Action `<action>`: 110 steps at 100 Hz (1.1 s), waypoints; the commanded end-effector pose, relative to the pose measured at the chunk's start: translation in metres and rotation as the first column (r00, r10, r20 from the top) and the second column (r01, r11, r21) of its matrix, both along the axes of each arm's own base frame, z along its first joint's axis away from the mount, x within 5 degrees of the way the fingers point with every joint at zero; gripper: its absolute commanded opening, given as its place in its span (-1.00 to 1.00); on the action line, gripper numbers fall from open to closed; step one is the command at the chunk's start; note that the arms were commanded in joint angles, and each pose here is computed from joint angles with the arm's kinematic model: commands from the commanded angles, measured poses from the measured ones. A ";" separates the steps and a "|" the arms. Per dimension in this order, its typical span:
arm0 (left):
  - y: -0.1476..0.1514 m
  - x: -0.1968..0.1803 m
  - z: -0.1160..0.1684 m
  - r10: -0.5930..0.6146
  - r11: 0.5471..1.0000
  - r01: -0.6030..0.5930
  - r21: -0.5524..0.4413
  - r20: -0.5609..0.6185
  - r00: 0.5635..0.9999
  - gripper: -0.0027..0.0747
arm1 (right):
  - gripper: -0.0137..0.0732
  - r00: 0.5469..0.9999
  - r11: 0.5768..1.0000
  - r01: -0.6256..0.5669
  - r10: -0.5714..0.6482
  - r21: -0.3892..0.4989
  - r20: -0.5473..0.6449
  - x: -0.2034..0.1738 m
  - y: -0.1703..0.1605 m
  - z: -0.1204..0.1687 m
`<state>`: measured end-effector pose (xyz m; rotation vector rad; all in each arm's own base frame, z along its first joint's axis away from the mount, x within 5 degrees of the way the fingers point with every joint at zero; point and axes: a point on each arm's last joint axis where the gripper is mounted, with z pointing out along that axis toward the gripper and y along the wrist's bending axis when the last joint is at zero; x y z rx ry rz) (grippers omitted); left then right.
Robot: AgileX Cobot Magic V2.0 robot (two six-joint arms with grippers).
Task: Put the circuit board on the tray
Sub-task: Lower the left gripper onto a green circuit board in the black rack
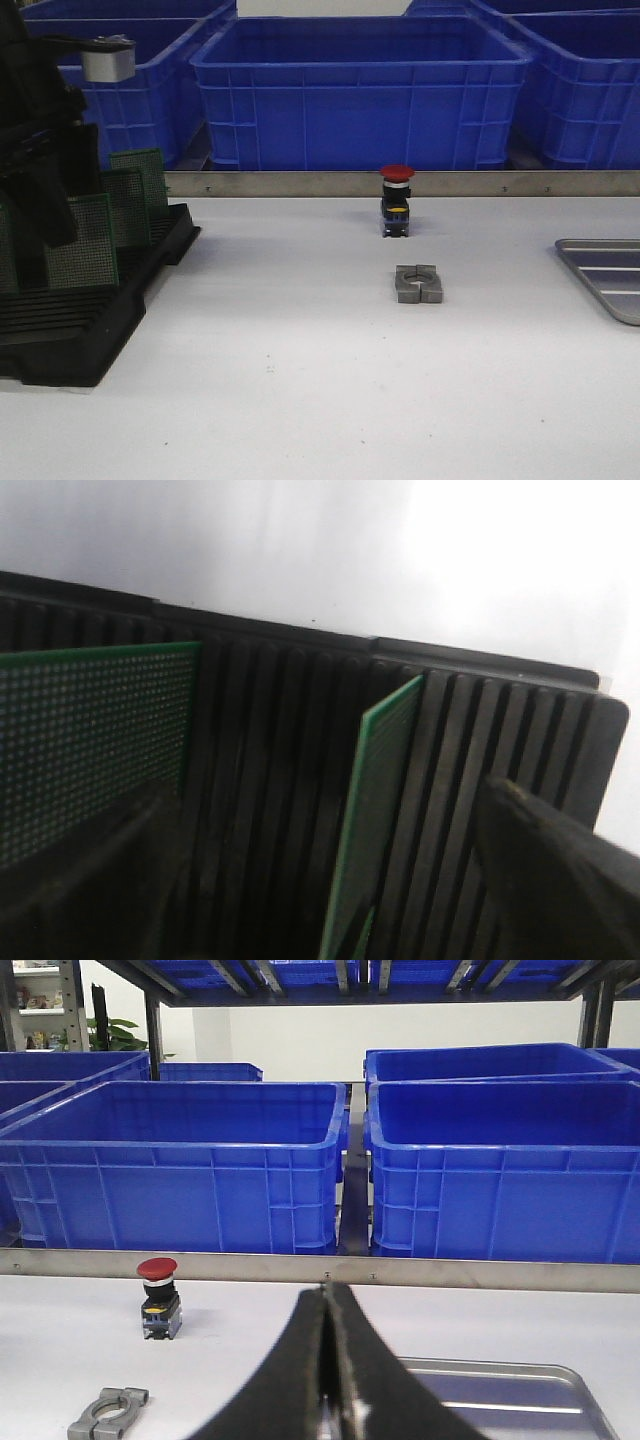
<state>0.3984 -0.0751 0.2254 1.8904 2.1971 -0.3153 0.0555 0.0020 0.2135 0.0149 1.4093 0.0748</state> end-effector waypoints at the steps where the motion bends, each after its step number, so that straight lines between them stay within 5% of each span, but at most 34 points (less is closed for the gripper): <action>1: -0.003 -0.007 0.025 -0.004 0.999 0.004 -0.052 0.014 1.000 0.45 | -0.84 0.993 1.000 0.000 0.000 -0.006 0.118 -0.005 0.000 0.013; 20: -0.005 -0.007 0.026 0.001 0.997 0.000 -0.071 0.011 1.000 0.05 | -0.84 0.993 1.000 0.000 0.000 -0.006 0.118 -0.005 0.000 0.013; 45: -0.005 -0.007 0.026 0.001 0.997 0.000 -0.071 0.011 1.000 -0.99 | -0.84 0.993 1.000 0.000 0.000 -0.006 0.118 -0.005 0.000 0.013; 110: -0.004 -0.015 0.048 0.000 0.997 0.004 -0.074 0.067 0.998 -0.95 | -0.84 0.993 1.000 0.000 0.000 -0.006 0.118 -0.005 0.000 0.013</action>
